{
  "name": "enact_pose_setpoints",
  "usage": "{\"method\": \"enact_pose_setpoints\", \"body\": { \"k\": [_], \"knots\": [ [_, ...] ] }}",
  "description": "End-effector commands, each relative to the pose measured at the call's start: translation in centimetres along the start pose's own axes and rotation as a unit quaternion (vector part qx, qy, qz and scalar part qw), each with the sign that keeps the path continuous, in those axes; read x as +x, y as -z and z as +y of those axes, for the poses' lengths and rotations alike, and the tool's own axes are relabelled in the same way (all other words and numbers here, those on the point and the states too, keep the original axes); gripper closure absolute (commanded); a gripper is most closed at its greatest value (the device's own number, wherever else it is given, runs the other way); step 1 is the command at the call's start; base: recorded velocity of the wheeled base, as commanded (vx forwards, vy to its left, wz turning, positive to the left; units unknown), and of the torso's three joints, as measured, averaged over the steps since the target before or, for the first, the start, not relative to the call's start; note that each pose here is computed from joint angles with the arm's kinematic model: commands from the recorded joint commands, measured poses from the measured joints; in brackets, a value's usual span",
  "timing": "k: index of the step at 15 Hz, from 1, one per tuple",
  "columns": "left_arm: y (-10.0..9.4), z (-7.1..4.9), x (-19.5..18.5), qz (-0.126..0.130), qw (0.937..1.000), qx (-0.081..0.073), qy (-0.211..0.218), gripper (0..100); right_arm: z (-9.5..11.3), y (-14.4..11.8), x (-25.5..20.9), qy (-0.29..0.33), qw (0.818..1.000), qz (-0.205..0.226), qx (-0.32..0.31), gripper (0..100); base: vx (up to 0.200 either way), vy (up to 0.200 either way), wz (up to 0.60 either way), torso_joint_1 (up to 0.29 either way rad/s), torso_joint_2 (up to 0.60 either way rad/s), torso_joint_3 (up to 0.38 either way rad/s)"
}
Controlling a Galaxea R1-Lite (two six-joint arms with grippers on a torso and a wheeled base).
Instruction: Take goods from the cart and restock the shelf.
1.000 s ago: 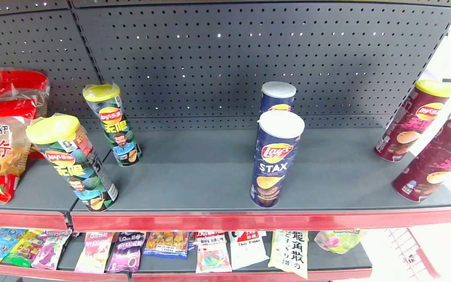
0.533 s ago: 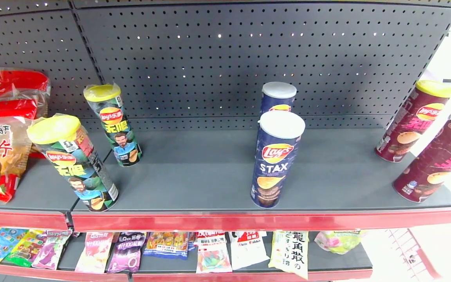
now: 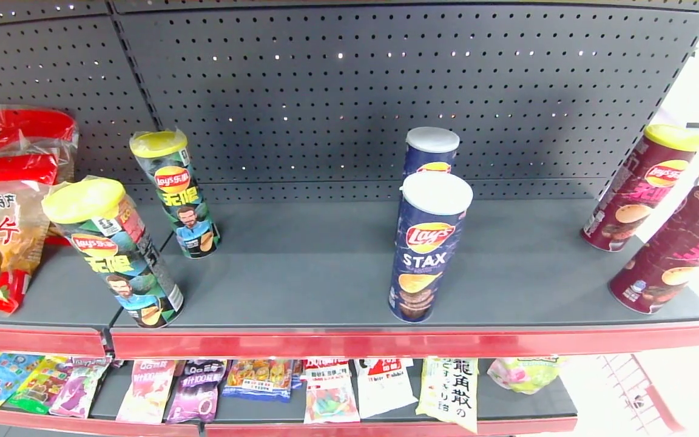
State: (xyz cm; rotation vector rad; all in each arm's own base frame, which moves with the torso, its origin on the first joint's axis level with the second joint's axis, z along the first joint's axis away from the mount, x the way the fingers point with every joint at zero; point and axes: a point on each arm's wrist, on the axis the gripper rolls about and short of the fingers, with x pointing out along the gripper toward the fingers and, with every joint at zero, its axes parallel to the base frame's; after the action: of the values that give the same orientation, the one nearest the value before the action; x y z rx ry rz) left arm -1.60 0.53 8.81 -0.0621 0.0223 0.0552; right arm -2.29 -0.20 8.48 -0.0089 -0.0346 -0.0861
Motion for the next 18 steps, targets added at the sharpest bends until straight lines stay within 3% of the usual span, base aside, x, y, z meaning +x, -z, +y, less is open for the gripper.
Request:
{"method": "enact_pose_setpoints", "body": {
  "k": [1, 3, 5, 6, 7, 8, 9, 10, 11, 13, 14, 15, 16, 18],
  "knots": [
    [0.7, 0.0, 0.1, 0.015, 0.9999, 0.001, -0.004, 0, 0.4, 0.5, 0.0, -0.087, 0.996, -0.003, -0.006, 0, 0.0, 0.0, 0.0, 0.0, 0.0, 0.0],
    [0.6, 0.1, 0.2, 0.022, 0.998, -0.003, -0.059, 0, 0.3, 1.0, -0.1, -0.063, 0.998, 0.023, 0.007, 0, 0.0, 0.0, 0.0, 0.0, 0.0, 0.0],
    [0.6, -0.1, 0.1, 0.021, 0.9933, -0.004, -0.114, 0, 0.2, 0.9, 0.0, -0.042, 0.999, 0.019, 0.001, 0, 0.0, 0.0, 0.0, 0.0, 0.0, 0.0],
    [0.7, -0.3, 0.0, 0.008, 0.9936, -0.006, -0.112, 0, 0.2, 0.9, 0.0, -0.042, 0.999, 0.019, 0.004, 0, 0.0, 0.0, 0.0, 0.0, 0.0, 0.0],
    [0.7, -0.4, 0.0, 0.009, 0.9971, -0.01, -0.075, 0, 0.2, 0.9, 0.0, -0.042, 0.999, 0.019, 0.004, 0, 0.0, 0.0, 0.0, 0.0, 0.0, 0.0],
    [0.4, -0.8, 0.0, 0.004, 0.9998, -0.017, 0.014, 0, 0.2, 0.9, 0.0, -0.042, 0.999, 0.019, 0.005, 0, 0.0, 0.0, 0.0, 0.0, 0.0, 0.0],
    [0.4, -1.0, 0.0, 0.004, 0.9988, -0.01, 0.047, 0, 0.2, 0.9, 0.0, -0.041, 0.999, 0.019, 0.005, 0, 0.0, 0.0, 0.0, 0.0, 0.0, 0.0],
    [0.6, -1.0, 0.0, 0.009, 0.9989, 0.012, 0.045, 0, 0.2, 0.9, 0.0, -0.041, 0.999, 0.019, 0.005, 0, 0.0, 0.0, 0.0, 0.0, 0.0, 0.0],
    [0.6, -0.8, 0.0, 0.011, 0.9994, 0.03, 0.016, 0, 0.2, 0.9, 0.0, -0.04, 0.999, 0.019, 0.004, 0, 0.0, 0.0, 0.0, 0.0, 0.0, 0.0],
    [0.6, -0.3, 0.0, 0.008, 0.995, 0.026, -0.096, 0, 0.2, 0.9, 0.0, -0.041, 0.999, 0.019, 0.005, 0, 0.0, 0.0, 0.0, 0.0, 0.0, 0.0],
    [0.6, -0.3, 0.0, 0.007, 0.9944, 0.011, -0.105, 0, 0.2, 0.9, 0.0, -0.041, 0.999, 0.019, 0.005, 0, 0.0, 0.0, 0.0, 0.0, 0.0, 0.0],
    [0.7, -0.4, 0.0, 0.01, 0.9963, 0.0, -0.085, 0, 0.2, 0.9, 0.0, -0.041, 0.999, 0.019, 0.005, 0, 0.0, 0.0, 0.0, 0.0, 0.0, 0.0],
    [1.1, -0.6, 0.0, 0.031, 0.9988, 0.002, -0.037, 0, 0.2, 0.9, 0.0, -0.041, 0.999, 0.019, 0.004, 0, 0.0, 0.0, 0.0, 0.0, 0.0, 0.0],
    [1.1, -0.7, 0.0, 0.035, 0.9988, 0.035, 0.007, 0, 0.2, 0.9, 0.0, -0.041, 0.999, 0.019, 0.004, 0, 0.0, 0.0, 0.0, 0.0, 0.0, 0.0]
  ]
}}
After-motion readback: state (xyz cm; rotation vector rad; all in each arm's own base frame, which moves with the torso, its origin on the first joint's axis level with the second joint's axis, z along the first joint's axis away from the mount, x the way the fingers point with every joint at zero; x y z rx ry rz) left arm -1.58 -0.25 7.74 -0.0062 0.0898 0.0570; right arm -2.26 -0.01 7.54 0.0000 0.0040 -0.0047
